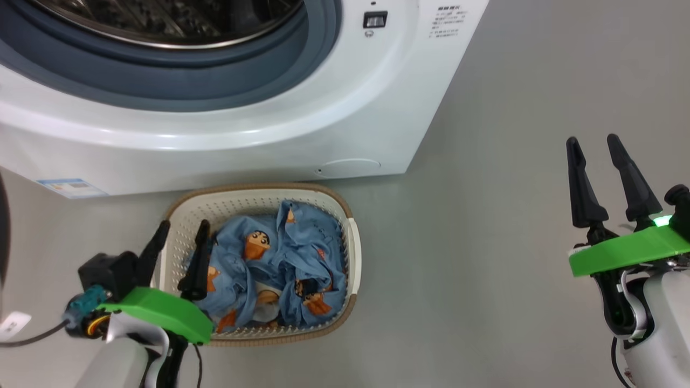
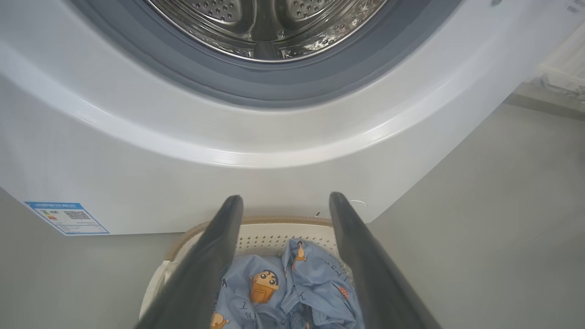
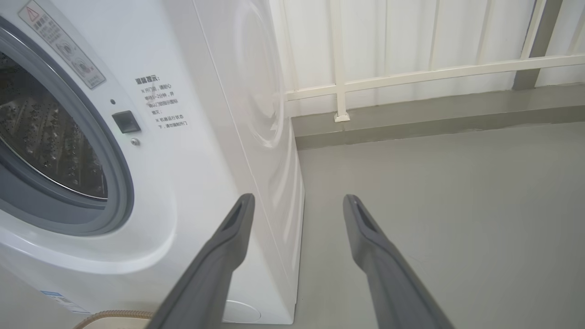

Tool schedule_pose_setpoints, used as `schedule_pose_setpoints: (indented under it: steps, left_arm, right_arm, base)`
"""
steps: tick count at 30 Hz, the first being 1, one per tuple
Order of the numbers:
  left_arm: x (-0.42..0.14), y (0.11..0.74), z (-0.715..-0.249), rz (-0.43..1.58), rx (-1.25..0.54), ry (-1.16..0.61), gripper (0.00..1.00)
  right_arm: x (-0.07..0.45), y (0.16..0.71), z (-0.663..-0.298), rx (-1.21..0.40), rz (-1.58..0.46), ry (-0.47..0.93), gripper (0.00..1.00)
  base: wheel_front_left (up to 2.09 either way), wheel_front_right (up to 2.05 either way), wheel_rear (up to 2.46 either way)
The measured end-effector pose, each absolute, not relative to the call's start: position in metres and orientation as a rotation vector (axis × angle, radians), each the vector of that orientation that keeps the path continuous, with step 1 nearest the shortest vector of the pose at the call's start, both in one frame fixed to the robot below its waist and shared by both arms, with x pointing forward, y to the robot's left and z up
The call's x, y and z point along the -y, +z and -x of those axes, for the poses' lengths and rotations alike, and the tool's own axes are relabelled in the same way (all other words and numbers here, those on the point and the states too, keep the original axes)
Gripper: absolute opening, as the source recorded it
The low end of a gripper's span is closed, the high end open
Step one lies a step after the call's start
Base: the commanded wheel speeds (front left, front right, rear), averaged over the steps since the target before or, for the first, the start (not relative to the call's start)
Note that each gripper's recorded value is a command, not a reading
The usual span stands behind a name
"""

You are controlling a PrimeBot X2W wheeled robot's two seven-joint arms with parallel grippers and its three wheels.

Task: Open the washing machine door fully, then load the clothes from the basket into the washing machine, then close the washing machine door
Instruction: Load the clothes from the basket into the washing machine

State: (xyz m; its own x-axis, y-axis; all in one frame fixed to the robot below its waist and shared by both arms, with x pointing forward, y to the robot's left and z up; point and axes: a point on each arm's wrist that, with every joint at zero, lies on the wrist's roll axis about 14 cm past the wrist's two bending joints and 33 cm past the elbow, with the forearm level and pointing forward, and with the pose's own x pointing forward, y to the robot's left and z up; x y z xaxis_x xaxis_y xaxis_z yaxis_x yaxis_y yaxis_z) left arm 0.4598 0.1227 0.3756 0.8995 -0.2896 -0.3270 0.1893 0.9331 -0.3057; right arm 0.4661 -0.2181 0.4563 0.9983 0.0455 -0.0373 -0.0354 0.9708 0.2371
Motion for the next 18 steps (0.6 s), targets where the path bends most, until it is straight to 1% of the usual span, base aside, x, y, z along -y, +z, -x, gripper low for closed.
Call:
schedule_pose_setpoints:
  steps: [5,18]
  left_arm:
    - [-0.108,0.350,-0.462,0.298,-0.457,-0.292,1.00]
    - [-0.079,0.284,-0.473,0.291,-0.644,-0.356,1.00]
  right_arm:
    - [0.220,0.448,-0.474,-0.051,-0.239,0.033,1.00]
    - [0.223,0.427,-0.495,-0.074,-0.227,0.026,1.00]
  base:
    - [0.00,0.00,0.00]
    - [0.00,0.00,0.00]
